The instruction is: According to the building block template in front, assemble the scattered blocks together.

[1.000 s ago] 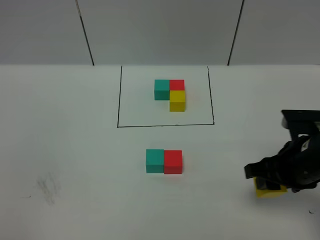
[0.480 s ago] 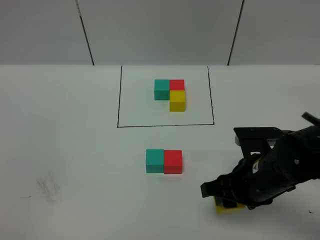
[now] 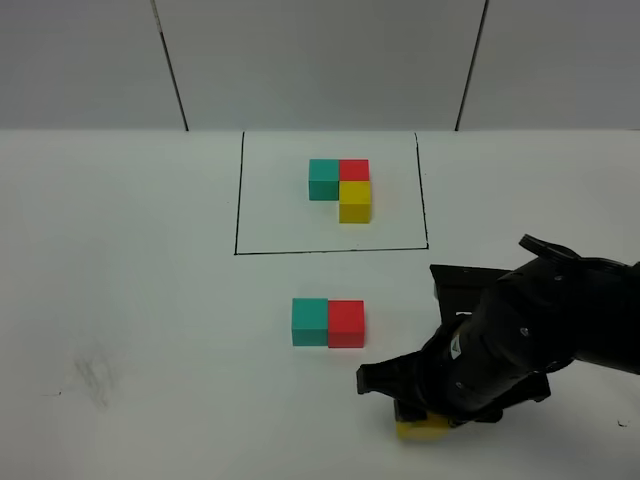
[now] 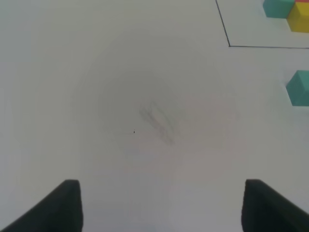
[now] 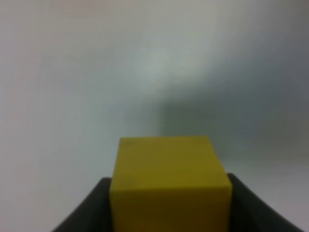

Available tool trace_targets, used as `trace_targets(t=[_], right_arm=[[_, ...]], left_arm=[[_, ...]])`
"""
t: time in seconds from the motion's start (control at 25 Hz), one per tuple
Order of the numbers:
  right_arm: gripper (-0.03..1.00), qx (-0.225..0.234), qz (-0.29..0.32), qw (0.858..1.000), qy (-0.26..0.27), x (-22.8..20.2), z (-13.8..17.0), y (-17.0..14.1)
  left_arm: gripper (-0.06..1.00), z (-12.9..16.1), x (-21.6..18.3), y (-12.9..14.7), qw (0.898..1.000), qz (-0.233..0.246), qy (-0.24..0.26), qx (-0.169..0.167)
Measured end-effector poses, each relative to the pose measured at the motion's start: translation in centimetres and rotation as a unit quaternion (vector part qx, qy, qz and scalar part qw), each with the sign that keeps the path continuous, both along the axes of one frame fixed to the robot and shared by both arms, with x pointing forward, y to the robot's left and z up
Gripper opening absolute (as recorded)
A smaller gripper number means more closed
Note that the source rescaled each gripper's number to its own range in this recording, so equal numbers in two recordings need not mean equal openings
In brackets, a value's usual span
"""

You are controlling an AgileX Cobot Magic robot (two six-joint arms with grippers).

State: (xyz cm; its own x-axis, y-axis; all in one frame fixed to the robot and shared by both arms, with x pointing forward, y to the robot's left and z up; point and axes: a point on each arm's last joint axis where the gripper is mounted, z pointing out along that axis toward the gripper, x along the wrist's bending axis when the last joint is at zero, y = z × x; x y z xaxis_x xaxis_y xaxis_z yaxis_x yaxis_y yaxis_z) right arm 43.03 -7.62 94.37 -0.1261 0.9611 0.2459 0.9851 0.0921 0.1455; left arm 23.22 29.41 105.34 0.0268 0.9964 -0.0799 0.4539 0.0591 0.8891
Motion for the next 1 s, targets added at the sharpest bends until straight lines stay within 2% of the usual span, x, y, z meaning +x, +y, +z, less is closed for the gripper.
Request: trace_targets(t=[0.12,0.24,0.4,0.6,1.0], right_arm=[[0.22,-0.03,-0.027,0.999,0.014,-0.3,0.3,0.1],[0.22,-0.05,-0.052,0.997,0.003,-0.6,0.9,0.9],[0.22,-0.069,-0.056,0.996,-0.016,-0.5,0.8,2.8],[0.22,-0.107,-0.05,0.993,0.013,0.5,0.3,5.0],[0.22,-0.089,-0.014,0.995,0.033,2.7,-0.7,9.3]], left_arm=[[0.55,0.0,0.0,0.0,1.0,0.0,0.0,0.0],[0.55,0.0,0.0,0.0,1.0,0.0,0.0,0.0],[0.55,0.0,0.0,0.0,1.0,0.0,0.0,0.0],[0.55,0.0,0.0,0.0,1.0,0.0,0.0,0.0],[0.55,0.0,0.0,0.0,1.0,0.0,0.0,0.0]])
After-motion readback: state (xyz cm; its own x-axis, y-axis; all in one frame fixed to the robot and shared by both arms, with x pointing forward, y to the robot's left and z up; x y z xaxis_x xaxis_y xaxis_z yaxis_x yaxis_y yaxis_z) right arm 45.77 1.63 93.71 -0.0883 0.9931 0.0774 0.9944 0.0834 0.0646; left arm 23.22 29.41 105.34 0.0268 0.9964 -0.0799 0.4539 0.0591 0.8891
